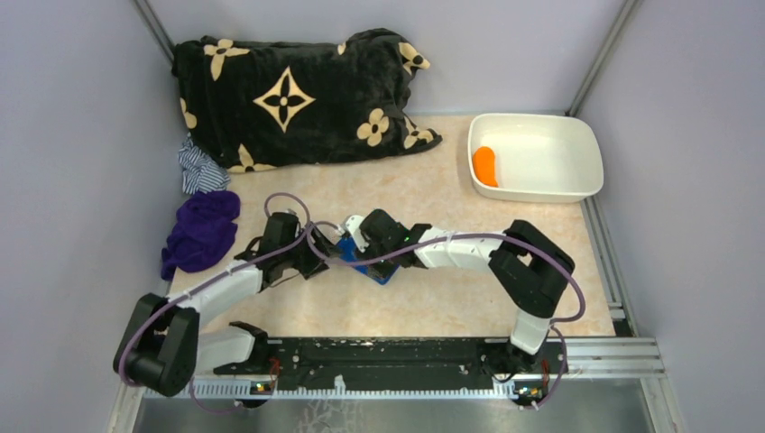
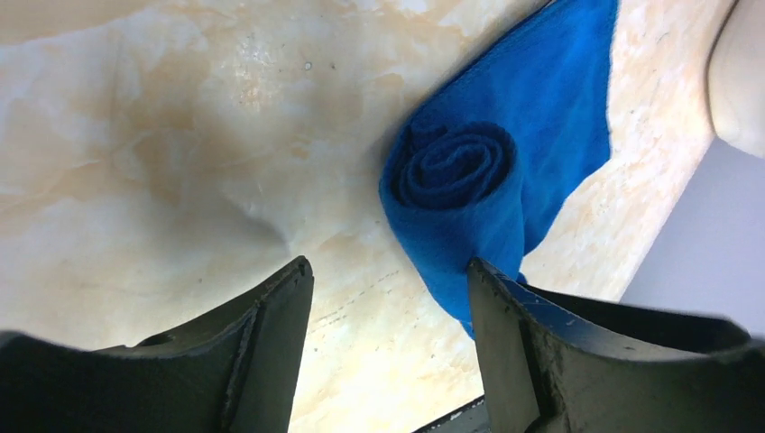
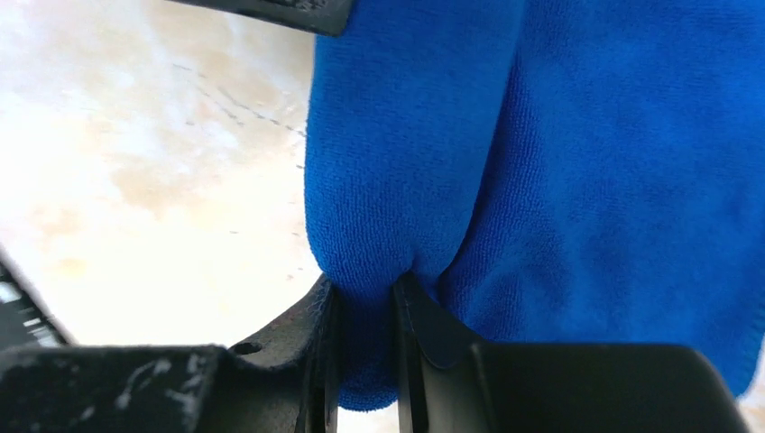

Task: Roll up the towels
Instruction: Roll the towel at the center of the board.

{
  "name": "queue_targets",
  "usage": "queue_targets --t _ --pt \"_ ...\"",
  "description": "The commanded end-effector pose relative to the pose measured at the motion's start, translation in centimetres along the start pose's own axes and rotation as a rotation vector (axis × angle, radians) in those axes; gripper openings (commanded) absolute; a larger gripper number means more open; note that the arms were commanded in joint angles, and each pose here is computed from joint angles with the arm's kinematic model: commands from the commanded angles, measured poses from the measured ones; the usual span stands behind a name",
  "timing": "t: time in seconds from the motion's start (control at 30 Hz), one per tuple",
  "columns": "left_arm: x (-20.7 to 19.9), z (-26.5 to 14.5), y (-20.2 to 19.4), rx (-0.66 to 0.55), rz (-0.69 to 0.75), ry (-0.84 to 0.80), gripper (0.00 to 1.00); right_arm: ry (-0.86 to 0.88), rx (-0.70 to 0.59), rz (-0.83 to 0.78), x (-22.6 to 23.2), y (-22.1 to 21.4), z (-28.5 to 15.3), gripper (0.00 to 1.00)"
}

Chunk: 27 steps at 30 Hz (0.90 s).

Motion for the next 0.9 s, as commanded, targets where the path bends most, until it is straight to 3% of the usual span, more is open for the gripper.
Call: queue_targets --t 0.0,0.23,0.43,0.73,0.87 --pt "0.2 -1.9 -0.2 -0.033 0.041 0.030 0.70 0.422 0.144 0.213 1.3 -2.2 0.6 0.08" --pt "-0.4 -2.9 -0.7 -0.039 0.021 -0.077 0.71 0.701 0.144 0.490 -1.8 -2.4 1.9 0.07" --pt "-0.4 -1.9 -0.8 -0.005 0.015 -0.100 0.70 0.802 0.202 0.722 -4.0 -4.5 3.4 0.08" --pt "-1.8 0.1 0.8 -0.007 0.049 -0.123 0.69 0.787 0.246 0.864 -5.4 -6.5 4.7 0.12" --pt "-1.0 1.4 0.5 0.040 0.036 -0.067 0.65 0.686 0.218 0.825 -5.8 -6.2 3.9 0.21"
Point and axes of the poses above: each gripper's point midway between its finger pads, its own z axis out along the fingers, its own x axis along the line the jaws close on, y = z × x, the point moved 10 cm from there along -z, back along the fingers, and after that the axes turned 9 degrees about z, right-handed, at the moved point
